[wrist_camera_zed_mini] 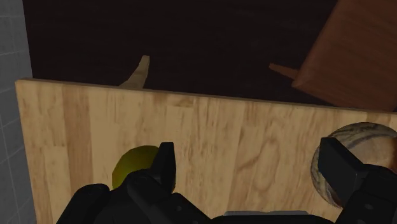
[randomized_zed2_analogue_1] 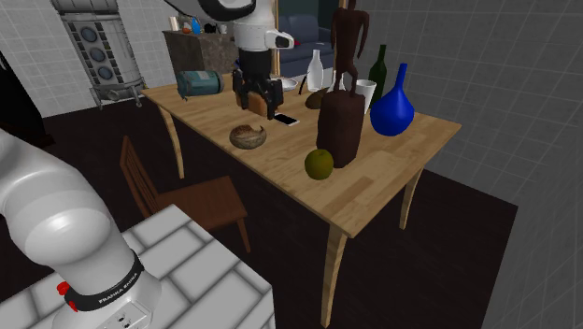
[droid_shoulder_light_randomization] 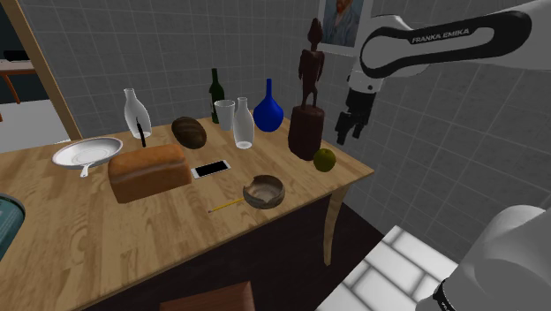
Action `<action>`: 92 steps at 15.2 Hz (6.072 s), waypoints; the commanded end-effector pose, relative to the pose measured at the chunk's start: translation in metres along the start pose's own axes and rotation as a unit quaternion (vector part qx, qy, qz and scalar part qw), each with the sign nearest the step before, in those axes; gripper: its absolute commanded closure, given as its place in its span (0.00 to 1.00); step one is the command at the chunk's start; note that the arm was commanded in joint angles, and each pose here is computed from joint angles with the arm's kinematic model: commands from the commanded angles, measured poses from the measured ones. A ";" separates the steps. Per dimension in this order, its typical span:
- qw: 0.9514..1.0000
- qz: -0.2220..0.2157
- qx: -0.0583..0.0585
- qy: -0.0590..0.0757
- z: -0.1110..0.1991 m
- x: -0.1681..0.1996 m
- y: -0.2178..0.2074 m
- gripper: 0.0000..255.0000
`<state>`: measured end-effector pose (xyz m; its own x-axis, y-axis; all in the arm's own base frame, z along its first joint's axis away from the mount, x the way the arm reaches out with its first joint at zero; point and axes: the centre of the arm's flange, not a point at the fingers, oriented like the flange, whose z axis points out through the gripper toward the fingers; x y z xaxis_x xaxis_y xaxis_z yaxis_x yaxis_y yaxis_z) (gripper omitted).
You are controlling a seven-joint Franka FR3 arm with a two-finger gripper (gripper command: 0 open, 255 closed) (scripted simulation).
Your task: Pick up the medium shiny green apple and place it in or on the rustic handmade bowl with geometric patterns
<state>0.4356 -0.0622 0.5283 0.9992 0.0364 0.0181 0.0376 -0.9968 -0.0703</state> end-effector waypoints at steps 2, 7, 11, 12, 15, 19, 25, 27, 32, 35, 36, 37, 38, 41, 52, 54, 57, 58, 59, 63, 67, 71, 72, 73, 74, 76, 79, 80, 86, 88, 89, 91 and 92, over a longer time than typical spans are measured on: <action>1.000 0.000 -0.001 -0.001 0.015 0.026 0.024 0.00; 1.000 0.000 -0.002 -0.002 0.042 0.073 0.061 0.00; 1.000 0.000 -0.002 -0.004 0.064 0.111 0.092 0.00; 1.000 0.000 -0.003 -0.004 0.069 0.120 0.099 0.00; 1.000 0.000 -0.003 -0.005 0.086 0.149 0.122 0.00; 1.000 0.000 -0.003 -0.006 0.105 0.154 0.127 0.00; 1.000 0.000 -0.003 -0.006 0.129 0.154 0.127 0.00; 1.000 0.000 -0.003 -0.006 0.129 0.154 0.127 0.00; 1.000 0.000 -0.003 -0.006 0.129 0.154 0.127 1.00; 1.000 0.000 -0.003 -0.006 0.129 0.154 0.127 1.00; 1.000 0.000 -0.003 -0.006 0.129 0.154 0.127 1.00; 1.000 0.000 -0.003 -0.006 0.129 0.154 0.127 1.00; 1.000 0.000 -0.003 -0.006 0.129 0.154 0.127 1.00; 1.000 0.000 -0.003 -0.006 0.129 0.154 0.127 1.00; 1.000 0.000 -0.003 -0.006 0.071 0.155 0.123 1.00; 1.000 0.000 -0.003 -0.006 0.060 0.155 0.122 1.00; 1.000 0.000 -0.003 -0.006 0.045 0.155 0.121 1.00; 1.000 0.000 -0.003 -0.006 0.039 0.156 0.121 1.00; 1.000 0.000 -0.003 -0.006 0.034 0.156 0.120 1.00; 1.000 0.000 -0.003 -0.006 0.013 0.156 0.119 1.00; 1.000 0.000 -0.003 -0.006 -0.008 0.156 0.117 1.00; 1.000 0.000 -0.003 -0.006 -0.029 0.157 0.116 1.00; 1.000 0.000 -0.003 -0.006 -0.034 0.157 0.115 1.00; 1.000 0.000 -0.003 -0.006 -0.040 0.157 0.115 1.00; 1.000 0.000 -0.003 -0.006 -0.042 0.157 0.115 1.00; 1.000 0.000 -0.003 -0.006 -0.046 0.158 0.089 1.00; 1.000 0.000 -0.003 -0.006 -0.051 0.159 0.050 1.00; 1.000 0.000 -0.003 -0.006 -0.053 0.159 0.036 1.00; 1.000 0.000 -0.003 -0.006 -0.064 0.161 -0.042 1.00; 1.000 0.000 -0.003 -0.006 -0.068 0.162 -0.068 1.00; 1.000 0.000 -0.003 -0.006 -0.070 0.162 -0.081 1.00; 1.000 0.000 -0.003 -0.006 -0.074 0.163 -0.107 1.00; 1.000 0.000 -0.003 -0.006 -0.075 0.164 -0.120 1.00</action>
<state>0.5931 0.0449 0.6136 0.9993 0.0376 0.0066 0.0379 -0.9972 -0.0640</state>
